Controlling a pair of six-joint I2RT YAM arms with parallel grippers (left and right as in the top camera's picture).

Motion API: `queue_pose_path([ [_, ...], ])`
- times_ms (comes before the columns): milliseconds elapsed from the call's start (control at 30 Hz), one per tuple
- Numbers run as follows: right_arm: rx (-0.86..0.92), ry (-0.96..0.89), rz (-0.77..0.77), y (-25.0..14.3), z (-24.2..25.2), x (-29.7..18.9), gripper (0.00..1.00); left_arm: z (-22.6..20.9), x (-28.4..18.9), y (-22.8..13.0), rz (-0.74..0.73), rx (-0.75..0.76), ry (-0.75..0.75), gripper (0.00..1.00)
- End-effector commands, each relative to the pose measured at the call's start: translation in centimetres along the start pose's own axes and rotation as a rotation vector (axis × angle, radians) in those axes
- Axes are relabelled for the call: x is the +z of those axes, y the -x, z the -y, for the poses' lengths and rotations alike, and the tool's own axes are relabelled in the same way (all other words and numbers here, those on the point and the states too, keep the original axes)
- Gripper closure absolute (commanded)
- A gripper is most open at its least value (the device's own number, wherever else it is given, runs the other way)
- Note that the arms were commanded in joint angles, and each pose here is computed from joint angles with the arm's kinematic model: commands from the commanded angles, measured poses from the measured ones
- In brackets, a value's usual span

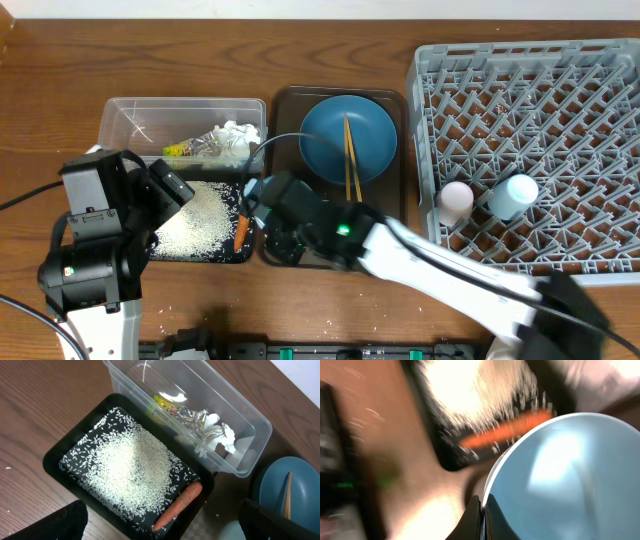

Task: Sort waste into correct bins and load items into the dishwasher rack
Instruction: 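Lift the light-blue bowl and carry it right over the rack, then lower the light-blue bowl into the back of the rack and release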

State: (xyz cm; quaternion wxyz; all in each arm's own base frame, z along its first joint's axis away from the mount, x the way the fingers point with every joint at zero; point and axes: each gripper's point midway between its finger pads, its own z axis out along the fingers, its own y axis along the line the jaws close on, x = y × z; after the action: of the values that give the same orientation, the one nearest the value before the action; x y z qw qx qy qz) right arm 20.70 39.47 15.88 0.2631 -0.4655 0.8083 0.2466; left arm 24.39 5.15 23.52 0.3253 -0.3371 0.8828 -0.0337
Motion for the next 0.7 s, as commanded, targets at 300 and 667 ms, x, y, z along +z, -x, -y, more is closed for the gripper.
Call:
queue_pose_path([
  [300,0.106,-0.168,0.591,6.5,10.0,-26.4,0.99,-0.1,0.0,0.1,0.0,-0.006,0.005,0.02],
  [667,0.268,0.021,0.755,1.0,17.7,-35.2,0.99,-0.1,0.0,0.1,0.0,-0.006,0.005,0.01],
])
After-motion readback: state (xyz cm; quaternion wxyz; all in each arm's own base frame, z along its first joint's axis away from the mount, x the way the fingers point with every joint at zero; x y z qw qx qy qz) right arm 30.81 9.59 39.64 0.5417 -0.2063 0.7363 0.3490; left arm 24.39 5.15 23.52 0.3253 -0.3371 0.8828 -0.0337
